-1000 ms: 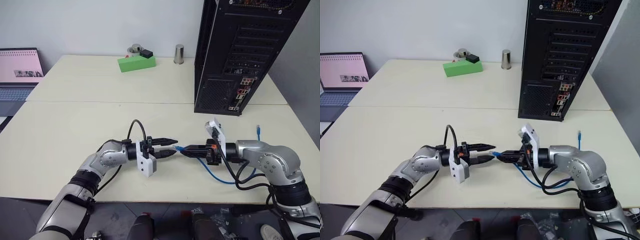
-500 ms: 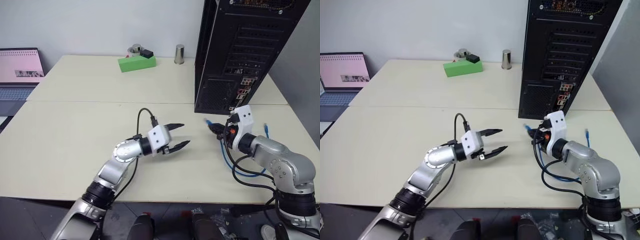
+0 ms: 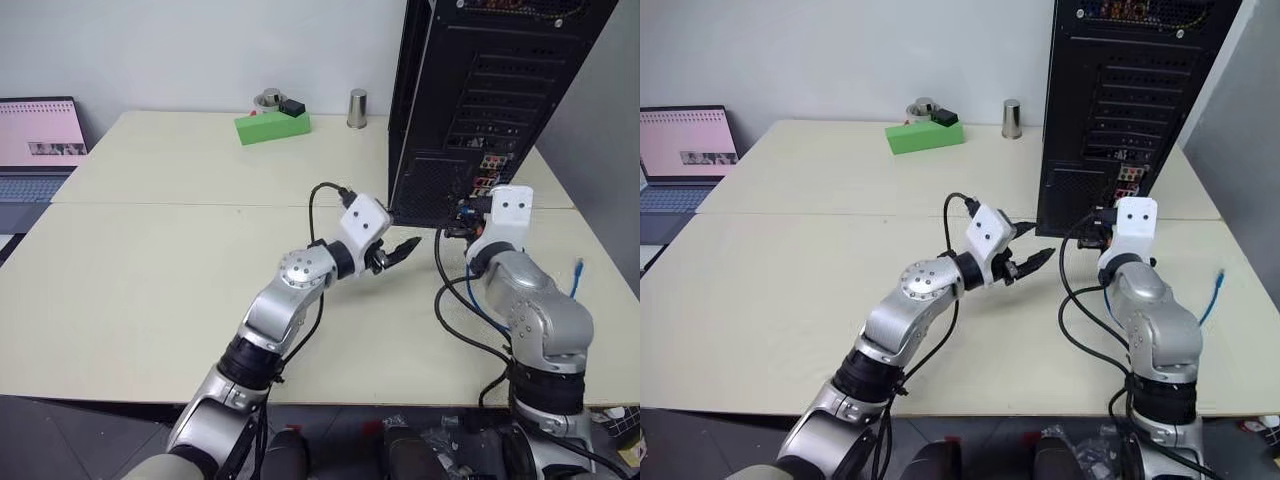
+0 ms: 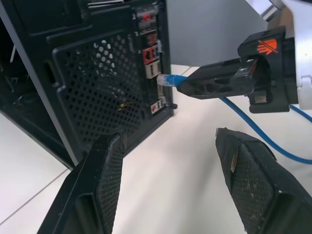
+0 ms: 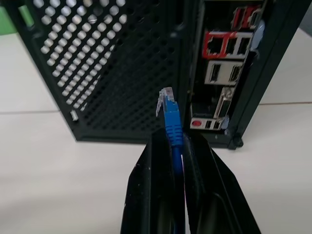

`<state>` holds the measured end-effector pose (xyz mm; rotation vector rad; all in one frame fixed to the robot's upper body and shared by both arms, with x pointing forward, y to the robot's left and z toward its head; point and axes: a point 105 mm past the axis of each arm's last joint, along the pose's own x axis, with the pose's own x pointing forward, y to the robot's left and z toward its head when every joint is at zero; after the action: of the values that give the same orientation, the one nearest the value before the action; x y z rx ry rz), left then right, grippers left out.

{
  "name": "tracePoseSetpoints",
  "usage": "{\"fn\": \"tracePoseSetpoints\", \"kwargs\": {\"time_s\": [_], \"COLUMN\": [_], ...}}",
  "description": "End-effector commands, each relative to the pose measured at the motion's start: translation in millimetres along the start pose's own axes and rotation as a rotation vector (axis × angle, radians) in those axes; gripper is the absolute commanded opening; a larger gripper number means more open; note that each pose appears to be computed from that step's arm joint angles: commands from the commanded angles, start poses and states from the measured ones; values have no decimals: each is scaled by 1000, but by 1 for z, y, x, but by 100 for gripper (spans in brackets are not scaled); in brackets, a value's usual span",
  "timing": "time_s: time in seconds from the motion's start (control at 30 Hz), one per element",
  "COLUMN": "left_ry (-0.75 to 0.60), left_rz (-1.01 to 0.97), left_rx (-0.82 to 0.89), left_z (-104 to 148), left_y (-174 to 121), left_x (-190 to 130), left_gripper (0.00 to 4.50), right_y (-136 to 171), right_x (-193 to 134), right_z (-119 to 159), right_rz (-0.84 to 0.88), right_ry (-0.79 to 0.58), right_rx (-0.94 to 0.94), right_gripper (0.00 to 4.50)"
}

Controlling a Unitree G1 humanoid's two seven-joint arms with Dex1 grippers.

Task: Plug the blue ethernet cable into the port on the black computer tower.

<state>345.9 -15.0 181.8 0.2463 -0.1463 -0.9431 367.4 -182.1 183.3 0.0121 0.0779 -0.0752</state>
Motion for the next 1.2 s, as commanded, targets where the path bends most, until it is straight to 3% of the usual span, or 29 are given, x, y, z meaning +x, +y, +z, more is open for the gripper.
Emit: {"fn": "tracePoseSetpoints", "kwargs": {"time_s": [0.03,0.37,1.2], "left_ry": [-9,-11,-31], "left_rz": [25,39,53], "left_rx": [35,64,62], "left_z": [8,10,14], "left_y": [3,8,9], "left_x": [6,6,10], "left_gripper": [309,309,309], "right_y": [-7,-23,-13], "right_x": [7,22,28], "right_z": [20,24,26], "right_rz": [-69,-176,-115], "right_ry": [-84,-98,-89], "right_rx": [23,91,108], "right_gripper": [0,0,0]}}
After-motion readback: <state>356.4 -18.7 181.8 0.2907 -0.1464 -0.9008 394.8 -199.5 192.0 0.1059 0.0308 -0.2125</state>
